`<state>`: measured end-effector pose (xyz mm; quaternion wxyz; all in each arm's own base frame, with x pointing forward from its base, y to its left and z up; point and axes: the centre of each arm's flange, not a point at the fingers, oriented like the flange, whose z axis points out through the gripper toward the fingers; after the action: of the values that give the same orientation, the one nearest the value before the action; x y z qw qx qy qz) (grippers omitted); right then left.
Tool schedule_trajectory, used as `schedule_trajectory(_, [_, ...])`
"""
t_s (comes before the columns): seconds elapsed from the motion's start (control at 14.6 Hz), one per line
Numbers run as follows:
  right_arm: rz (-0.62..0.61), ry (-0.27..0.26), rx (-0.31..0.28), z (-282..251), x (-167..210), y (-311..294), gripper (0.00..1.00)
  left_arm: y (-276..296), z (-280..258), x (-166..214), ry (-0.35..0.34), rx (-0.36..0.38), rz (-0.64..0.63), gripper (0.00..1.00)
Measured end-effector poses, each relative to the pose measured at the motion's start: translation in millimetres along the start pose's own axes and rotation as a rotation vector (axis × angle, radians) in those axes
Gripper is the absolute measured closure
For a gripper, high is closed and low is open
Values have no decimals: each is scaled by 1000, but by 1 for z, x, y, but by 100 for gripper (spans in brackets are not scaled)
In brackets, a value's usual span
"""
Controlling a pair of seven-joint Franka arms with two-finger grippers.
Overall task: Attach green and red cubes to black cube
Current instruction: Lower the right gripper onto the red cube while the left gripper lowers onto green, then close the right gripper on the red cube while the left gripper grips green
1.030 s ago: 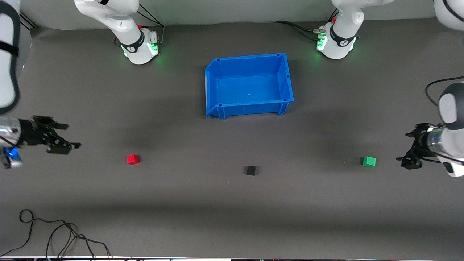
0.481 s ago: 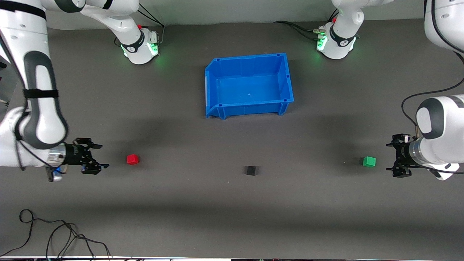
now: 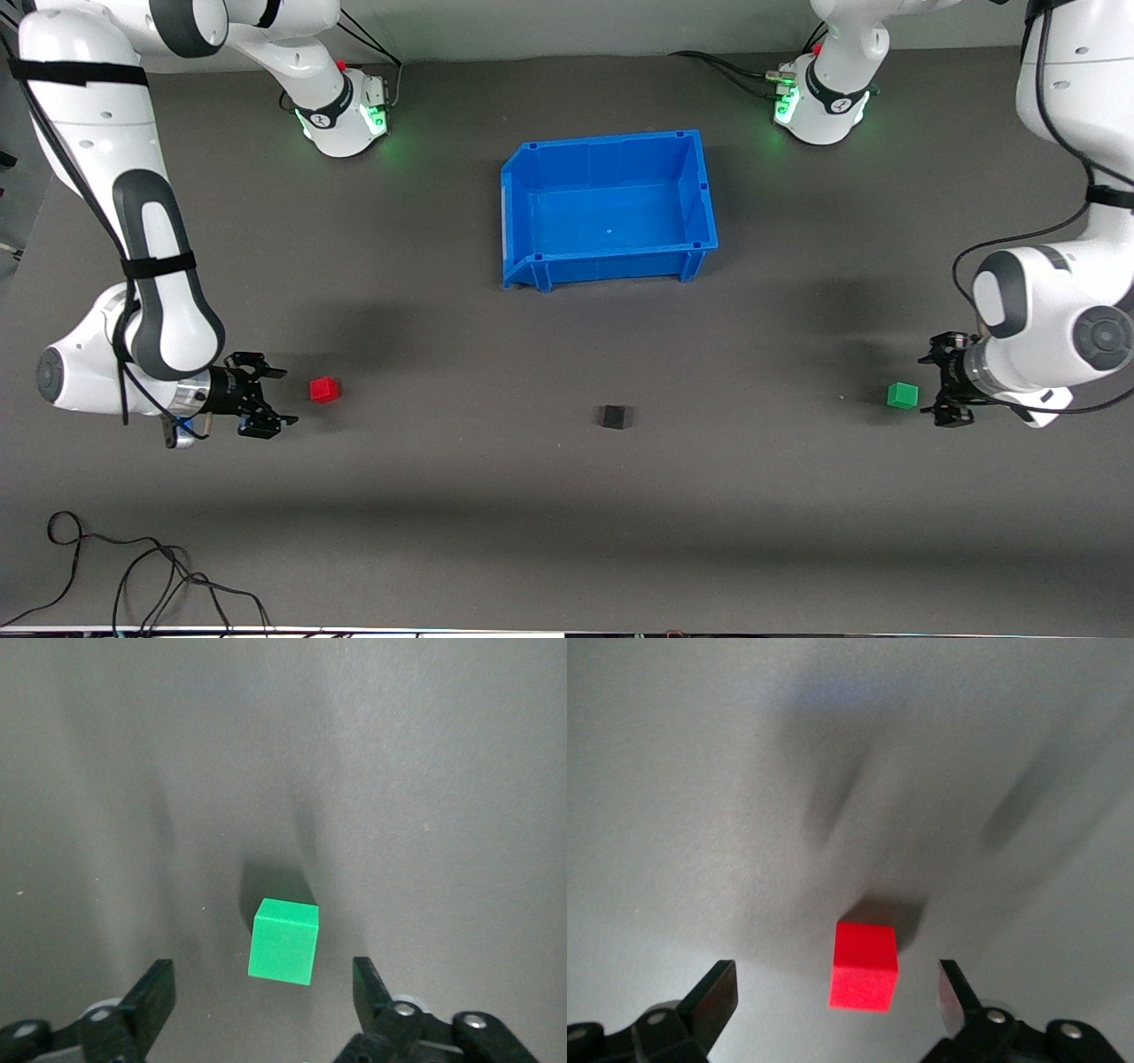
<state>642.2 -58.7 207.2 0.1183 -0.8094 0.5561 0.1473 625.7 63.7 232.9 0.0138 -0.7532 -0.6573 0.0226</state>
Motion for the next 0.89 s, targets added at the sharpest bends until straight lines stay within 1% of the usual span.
schedule_trajectory(0.34, [31, -35, 17, 27, -4, -4, 0, 1, 24, 0, 6, -24, 41, 13])
schedule_trajectory(0.48, [33, -40, 23, 34, -9, -8, 0, 1, 29, 0, 7, -25, 45, 13])
schedule_trajectory(0.69, [36, -33, 16, 48, -8, -8, 0, 1, 40, 0, 6, -24, 48, 15])
schedule_trajectory(0.76, [38, -31, 14, 51, -7, -7, 1, 1, 46, 0, 7, -26, 48, 14])
schedule_trajectory(0.89, [38, -31, 11, 54, -7, -7, 7, 1, 53, 0, 6, -24, 49, 14])
